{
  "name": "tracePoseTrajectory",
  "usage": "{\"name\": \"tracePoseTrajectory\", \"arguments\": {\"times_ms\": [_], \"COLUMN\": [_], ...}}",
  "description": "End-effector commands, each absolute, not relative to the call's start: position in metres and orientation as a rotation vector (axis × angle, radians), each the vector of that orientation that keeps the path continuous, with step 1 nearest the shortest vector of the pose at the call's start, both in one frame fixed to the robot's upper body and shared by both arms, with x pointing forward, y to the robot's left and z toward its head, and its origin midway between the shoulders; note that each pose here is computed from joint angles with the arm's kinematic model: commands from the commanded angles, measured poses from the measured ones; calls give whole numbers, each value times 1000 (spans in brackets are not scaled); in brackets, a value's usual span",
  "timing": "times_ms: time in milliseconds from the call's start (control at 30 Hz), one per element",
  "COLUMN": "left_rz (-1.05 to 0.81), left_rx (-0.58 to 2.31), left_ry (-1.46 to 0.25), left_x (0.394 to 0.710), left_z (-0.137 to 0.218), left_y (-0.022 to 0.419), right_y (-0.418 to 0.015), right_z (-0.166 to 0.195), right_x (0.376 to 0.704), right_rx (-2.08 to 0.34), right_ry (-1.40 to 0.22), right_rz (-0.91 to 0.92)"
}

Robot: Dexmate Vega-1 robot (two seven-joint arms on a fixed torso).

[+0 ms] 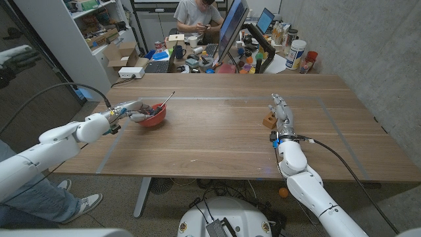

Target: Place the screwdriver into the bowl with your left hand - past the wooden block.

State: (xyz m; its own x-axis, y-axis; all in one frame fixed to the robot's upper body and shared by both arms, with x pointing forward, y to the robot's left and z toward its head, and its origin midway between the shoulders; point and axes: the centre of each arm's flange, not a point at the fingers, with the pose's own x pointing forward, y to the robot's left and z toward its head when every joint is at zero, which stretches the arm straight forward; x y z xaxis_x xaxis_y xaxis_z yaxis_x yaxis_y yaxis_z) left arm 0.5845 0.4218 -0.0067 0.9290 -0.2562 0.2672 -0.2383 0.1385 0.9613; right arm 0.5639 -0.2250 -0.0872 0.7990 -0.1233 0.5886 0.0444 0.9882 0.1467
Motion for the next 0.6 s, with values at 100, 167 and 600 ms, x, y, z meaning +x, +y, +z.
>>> {"name": "tracePoseTrajectory", "arguments": {"times_ms": [100,167,600], "left_rz": [-48,-54,-46], "left_rx": [1447,1450,1480], "left_ry": [-385,-392,-440], "left_x": [580,577,562], "left_z": [14,21,56], "left_y": [413,412,401], "right_y": [-231,-231,-232], "right_z": [-81,-81,-82], "right_x": [564,564,567], "right_rx": [129,129,139], "right_ry": [-657,-658,-663], "right_rz": [-85,-83,-76]}}
